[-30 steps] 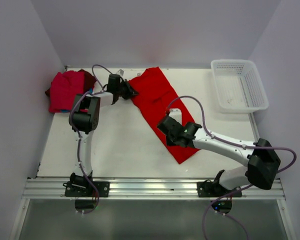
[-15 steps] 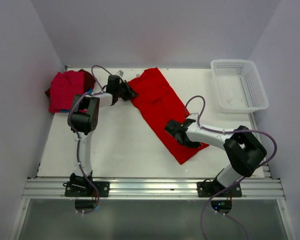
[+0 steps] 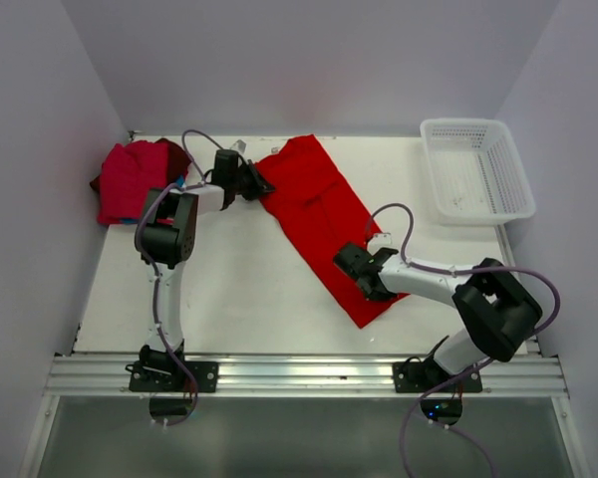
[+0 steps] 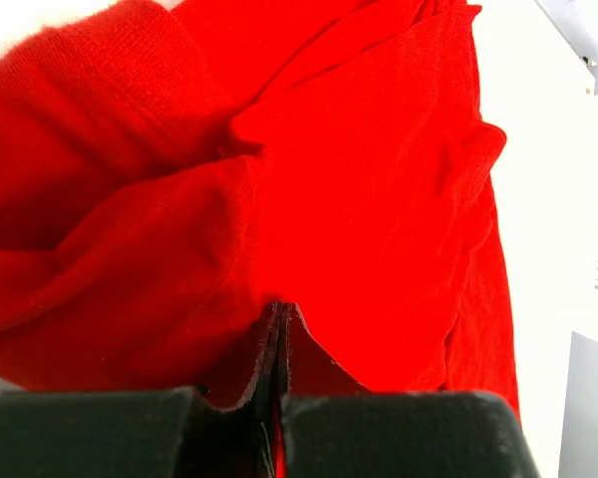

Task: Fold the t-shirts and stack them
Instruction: Fold the tshirt

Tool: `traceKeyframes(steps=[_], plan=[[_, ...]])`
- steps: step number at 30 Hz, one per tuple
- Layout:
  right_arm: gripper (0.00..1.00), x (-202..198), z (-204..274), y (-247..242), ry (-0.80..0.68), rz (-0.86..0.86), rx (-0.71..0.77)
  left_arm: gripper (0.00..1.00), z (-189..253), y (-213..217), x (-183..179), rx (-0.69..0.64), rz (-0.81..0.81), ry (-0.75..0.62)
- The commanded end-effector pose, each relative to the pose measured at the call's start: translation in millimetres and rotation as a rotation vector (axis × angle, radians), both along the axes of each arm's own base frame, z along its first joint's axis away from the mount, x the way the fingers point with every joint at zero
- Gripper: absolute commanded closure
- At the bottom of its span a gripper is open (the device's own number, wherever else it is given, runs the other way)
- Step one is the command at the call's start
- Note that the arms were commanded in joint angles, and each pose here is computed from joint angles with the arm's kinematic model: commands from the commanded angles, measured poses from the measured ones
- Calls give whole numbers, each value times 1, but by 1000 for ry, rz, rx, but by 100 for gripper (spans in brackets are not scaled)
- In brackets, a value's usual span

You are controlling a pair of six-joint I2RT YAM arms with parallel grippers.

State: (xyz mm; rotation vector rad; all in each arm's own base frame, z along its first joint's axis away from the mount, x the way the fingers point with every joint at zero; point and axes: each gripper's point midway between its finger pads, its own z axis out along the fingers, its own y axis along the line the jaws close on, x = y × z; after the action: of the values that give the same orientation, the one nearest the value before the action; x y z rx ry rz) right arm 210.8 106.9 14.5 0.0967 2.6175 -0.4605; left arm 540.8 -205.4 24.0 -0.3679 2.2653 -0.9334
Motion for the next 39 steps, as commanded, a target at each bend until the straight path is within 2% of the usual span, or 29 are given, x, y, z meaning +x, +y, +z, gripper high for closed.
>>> traceKeyframes(steps=[1,10,14,21,28,31,32,33,34,35,36,37,39], plan=[[100,-17,-24,38,96,49,197,100,13,9,7,4,6,-17],[100,-69,-26,126,251,277,468,100,12,3,27,-35,-11,-13],[100,-99,-22,155,301,371,497,100,5,0,35,-41,-28,3],[100,-137,-29,176,360,435,482,100,-2,1,48,-42,-25,18],[100,-131,-23,179,307,455,427,100,2,2,52,-52,-49,-9],[100,-116,-8,178,228,464,393,100,34,3,52,-53,-78,-121],[100,-109,-4,174,193,472,363,100,76,6,56,-49,-70,-228],[100,-104,0,174,172,475,354,100,80,10,47,-34,-62,-241],[100,-99,8,178,147,483,356,99,96,15,48,-1,-48,-292],[100,-95,13,179,122,494,353,96,133,19,44,12,-42,-360],[100,-93,17,179,111,500,346,92,142,21,39,44,-48,-385],[100,-89,24,183,94,505,352,77,174,27,35,58,-28,-440],[100,-83,33,185,57,528,351,58,185,34,24,95,-16,-441]])
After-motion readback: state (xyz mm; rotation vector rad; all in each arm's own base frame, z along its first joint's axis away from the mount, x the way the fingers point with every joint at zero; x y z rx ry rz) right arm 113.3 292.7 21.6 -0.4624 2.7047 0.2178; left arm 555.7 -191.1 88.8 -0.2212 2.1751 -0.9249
